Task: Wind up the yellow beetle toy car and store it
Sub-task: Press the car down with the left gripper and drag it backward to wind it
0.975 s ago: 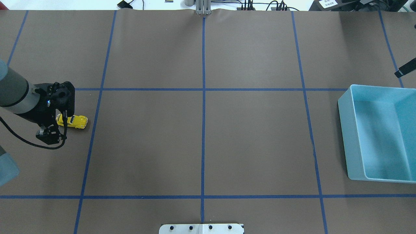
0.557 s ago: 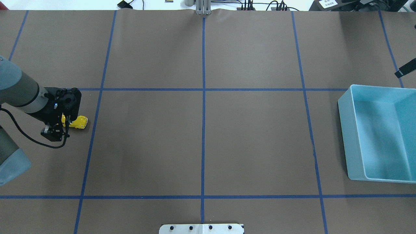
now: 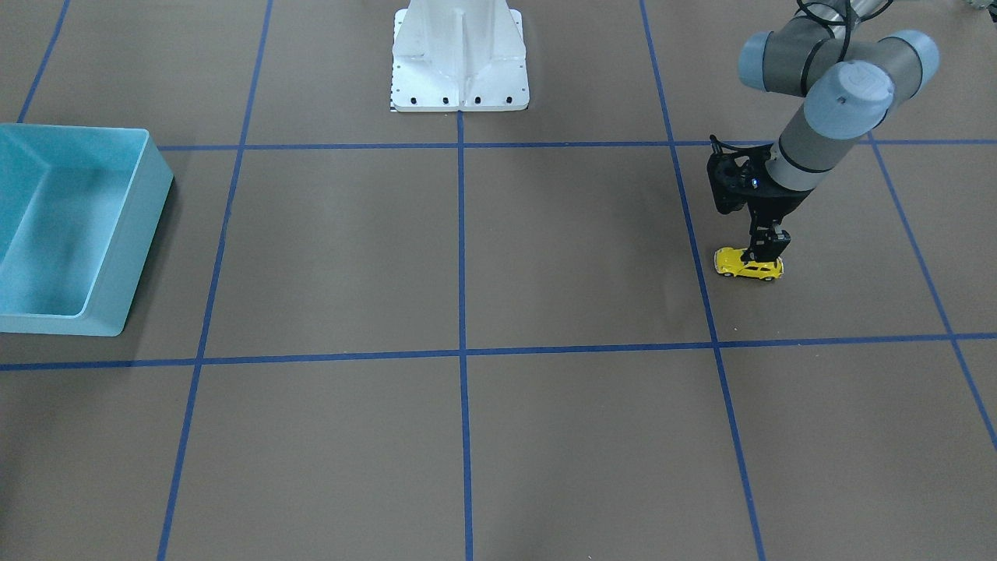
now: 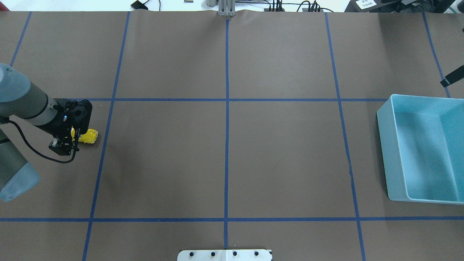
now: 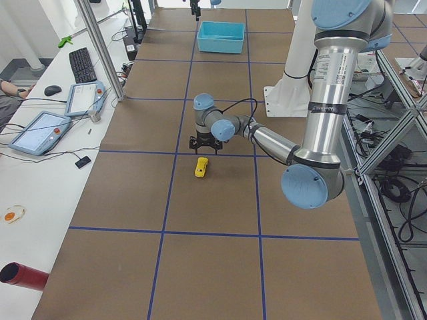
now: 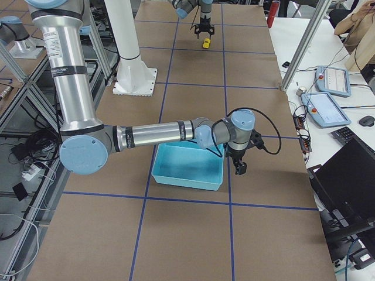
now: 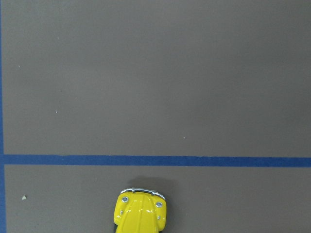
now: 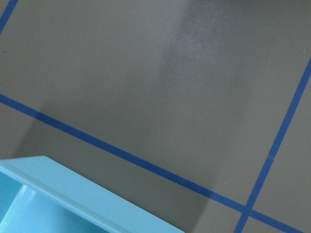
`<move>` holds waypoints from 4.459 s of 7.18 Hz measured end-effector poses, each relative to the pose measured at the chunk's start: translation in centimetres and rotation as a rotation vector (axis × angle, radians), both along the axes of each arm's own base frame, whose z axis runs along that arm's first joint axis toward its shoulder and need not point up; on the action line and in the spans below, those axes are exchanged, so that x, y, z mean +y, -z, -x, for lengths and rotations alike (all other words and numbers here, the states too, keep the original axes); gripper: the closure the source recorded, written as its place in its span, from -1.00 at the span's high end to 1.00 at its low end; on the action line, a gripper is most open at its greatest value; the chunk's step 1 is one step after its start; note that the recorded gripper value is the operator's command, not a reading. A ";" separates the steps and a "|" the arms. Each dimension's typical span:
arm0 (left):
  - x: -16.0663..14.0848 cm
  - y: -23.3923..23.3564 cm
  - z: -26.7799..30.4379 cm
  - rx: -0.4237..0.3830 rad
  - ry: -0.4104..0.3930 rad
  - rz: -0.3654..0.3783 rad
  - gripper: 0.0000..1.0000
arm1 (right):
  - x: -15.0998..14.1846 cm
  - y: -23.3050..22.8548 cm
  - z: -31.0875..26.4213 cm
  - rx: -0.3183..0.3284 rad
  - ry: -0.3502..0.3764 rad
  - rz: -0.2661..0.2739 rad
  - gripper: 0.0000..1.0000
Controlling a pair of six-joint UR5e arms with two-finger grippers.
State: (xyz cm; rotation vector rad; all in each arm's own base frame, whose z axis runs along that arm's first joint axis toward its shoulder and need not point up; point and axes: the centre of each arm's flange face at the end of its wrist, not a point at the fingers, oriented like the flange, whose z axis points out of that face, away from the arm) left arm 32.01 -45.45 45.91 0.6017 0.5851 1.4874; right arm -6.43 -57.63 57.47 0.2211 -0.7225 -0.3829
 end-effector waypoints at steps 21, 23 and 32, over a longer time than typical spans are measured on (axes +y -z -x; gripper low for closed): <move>-2.6 -3.8 -4.1 -0.060 -0.028 0.054 0.62 | 0.5 -0.6 -0.1 0.002 0.000 0.010 1.00; -2.6 -3.7 -4.3 -0.048 -0.030 0.041 -0.35 | 0.5 -0.6 -0.1 0.002 0.000 0.011 1.00; -3.7 -2.6 -1.6 0.078 -0.027 0.043 -1.00 | 0.6 -0.8 -0.1 0.003 0.000 0.013 1.00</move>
